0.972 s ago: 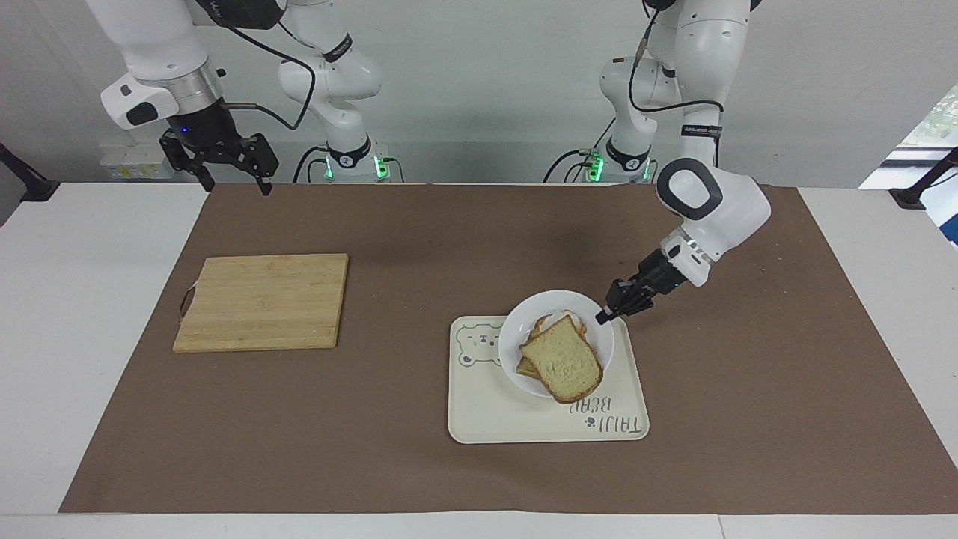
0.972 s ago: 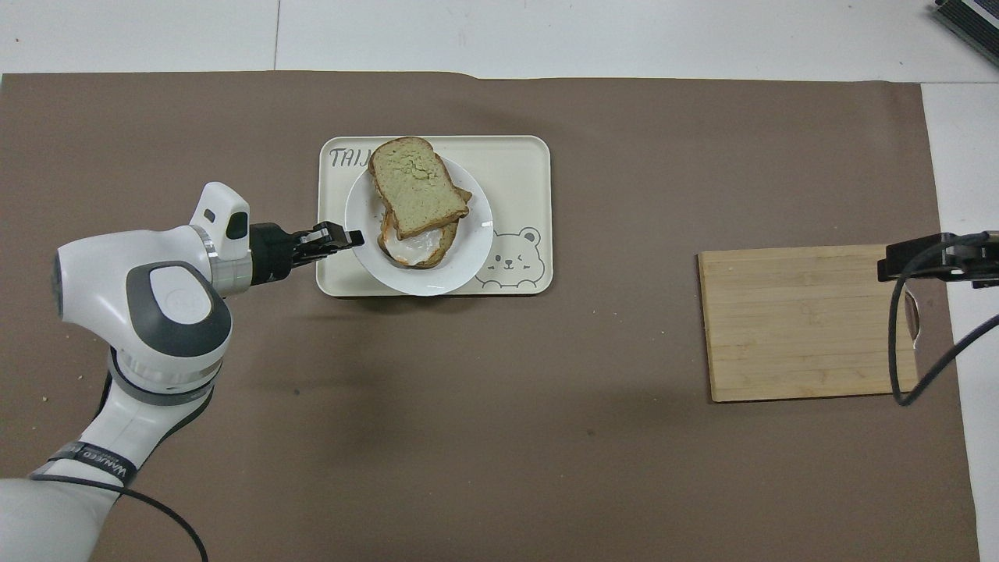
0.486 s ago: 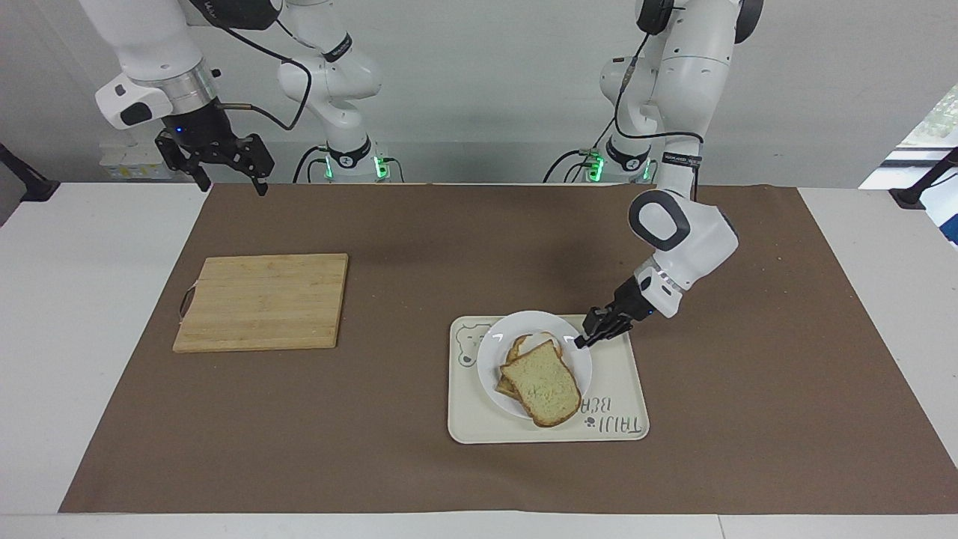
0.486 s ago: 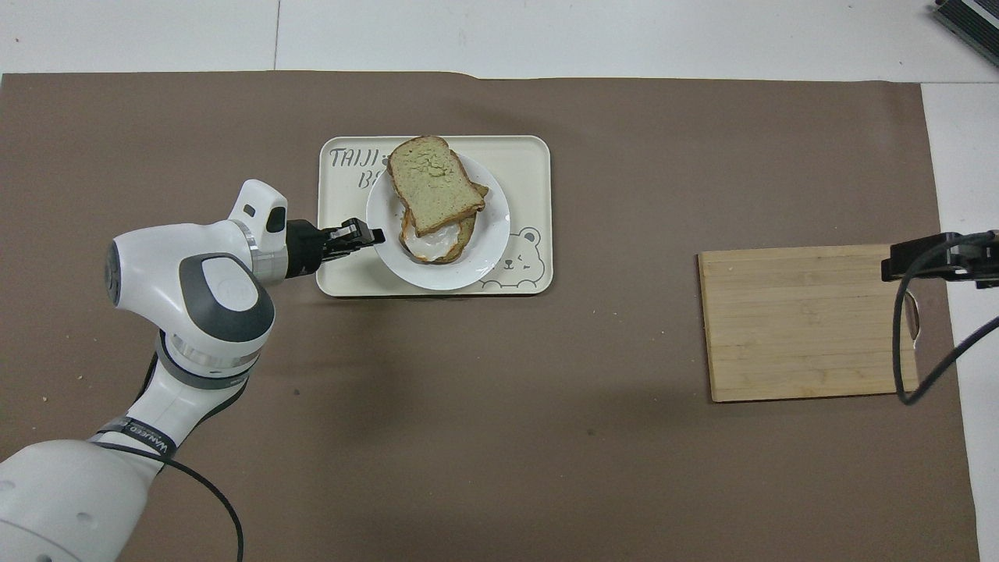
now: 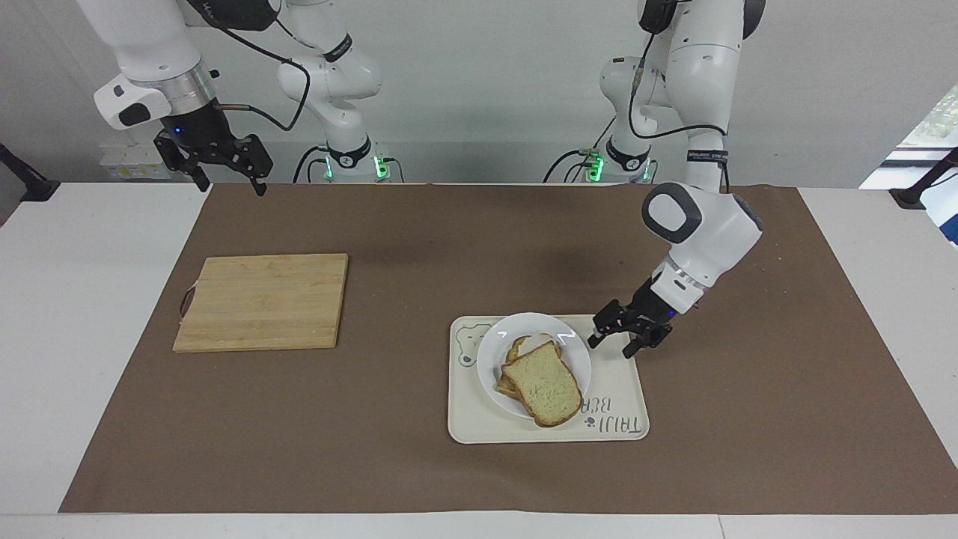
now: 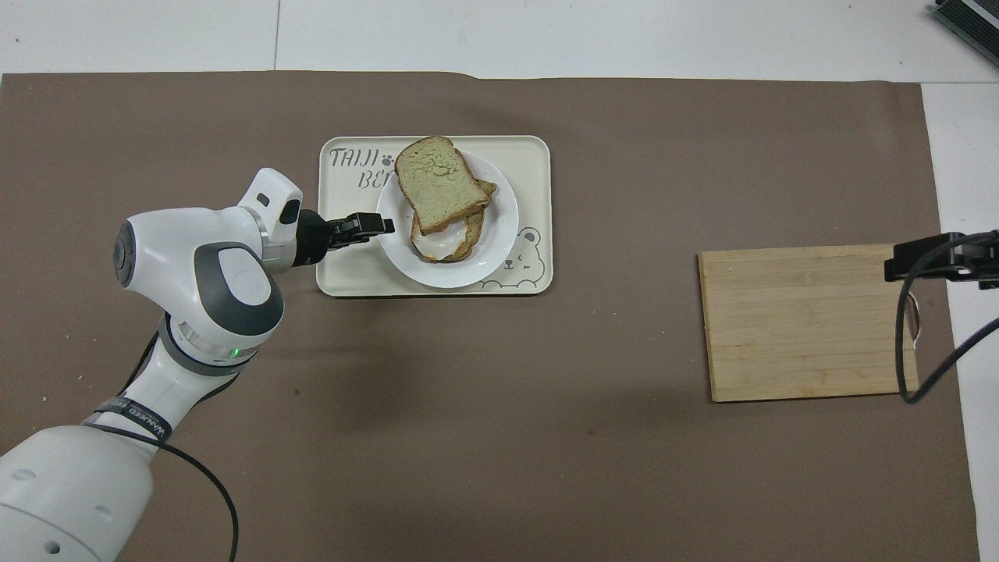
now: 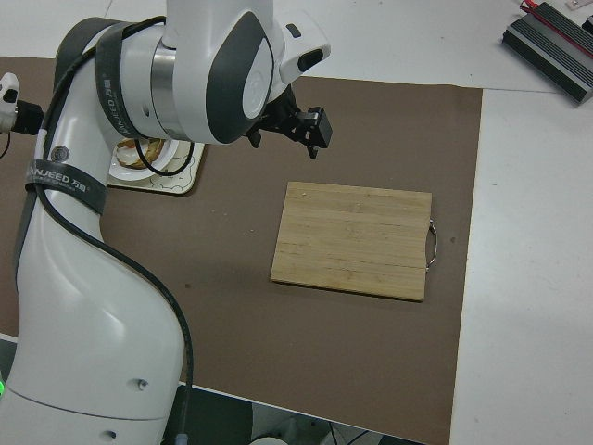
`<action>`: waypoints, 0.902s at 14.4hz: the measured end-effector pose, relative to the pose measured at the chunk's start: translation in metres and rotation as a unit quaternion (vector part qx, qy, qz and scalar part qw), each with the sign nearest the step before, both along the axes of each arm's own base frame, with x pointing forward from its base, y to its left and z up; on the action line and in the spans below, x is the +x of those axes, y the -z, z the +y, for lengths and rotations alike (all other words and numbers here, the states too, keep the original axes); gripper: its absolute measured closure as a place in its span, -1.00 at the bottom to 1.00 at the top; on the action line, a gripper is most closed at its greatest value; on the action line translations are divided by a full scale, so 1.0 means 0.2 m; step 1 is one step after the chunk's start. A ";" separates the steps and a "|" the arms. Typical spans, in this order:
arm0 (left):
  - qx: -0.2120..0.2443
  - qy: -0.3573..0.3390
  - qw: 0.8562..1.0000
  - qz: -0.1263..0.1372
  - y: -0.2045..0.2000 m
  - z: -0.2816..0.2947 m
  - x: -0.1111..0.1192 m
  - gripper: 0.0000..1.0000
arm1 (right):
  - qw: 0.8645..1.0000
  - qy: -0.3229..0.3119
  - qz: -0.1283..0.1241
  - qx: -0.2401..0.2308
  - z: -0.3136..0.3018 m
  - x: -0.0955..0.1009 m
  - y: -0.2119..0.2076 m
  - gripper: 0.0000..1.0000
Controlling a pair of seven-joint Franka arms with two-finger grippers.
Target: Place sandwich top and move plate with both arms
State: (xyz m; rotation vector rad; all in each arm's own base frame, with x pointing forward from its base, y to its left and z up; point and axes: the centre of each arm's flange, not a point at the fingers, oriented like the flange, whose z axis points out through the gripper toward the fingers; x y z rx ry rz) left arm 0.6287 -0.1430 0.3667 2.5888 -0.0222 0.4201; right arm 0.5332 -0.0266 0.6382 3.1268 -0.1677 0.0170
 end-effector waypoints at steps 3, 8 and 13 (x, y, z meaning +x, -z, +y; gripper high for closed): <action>0.052 0.047 0.998 0.003 -0.31 0.26 0.01 -1.00 | 1.000 0.000 0.000 0.000 0.00 0.00 0.00 -1.00; 0.218 0.144 0.965 0.034 -1.06 0.56 -0.06 -1.00 | 1.000 0.002 0.007 0.000 -0.01 -0.01 0.01 -1.00; 0.245 0.163 0.954 0.058 -1.40 0.59 -0.20 -1.00 | 1.000 0.006 0.014 0.000 -0.03 -0.02 0.01 -1.00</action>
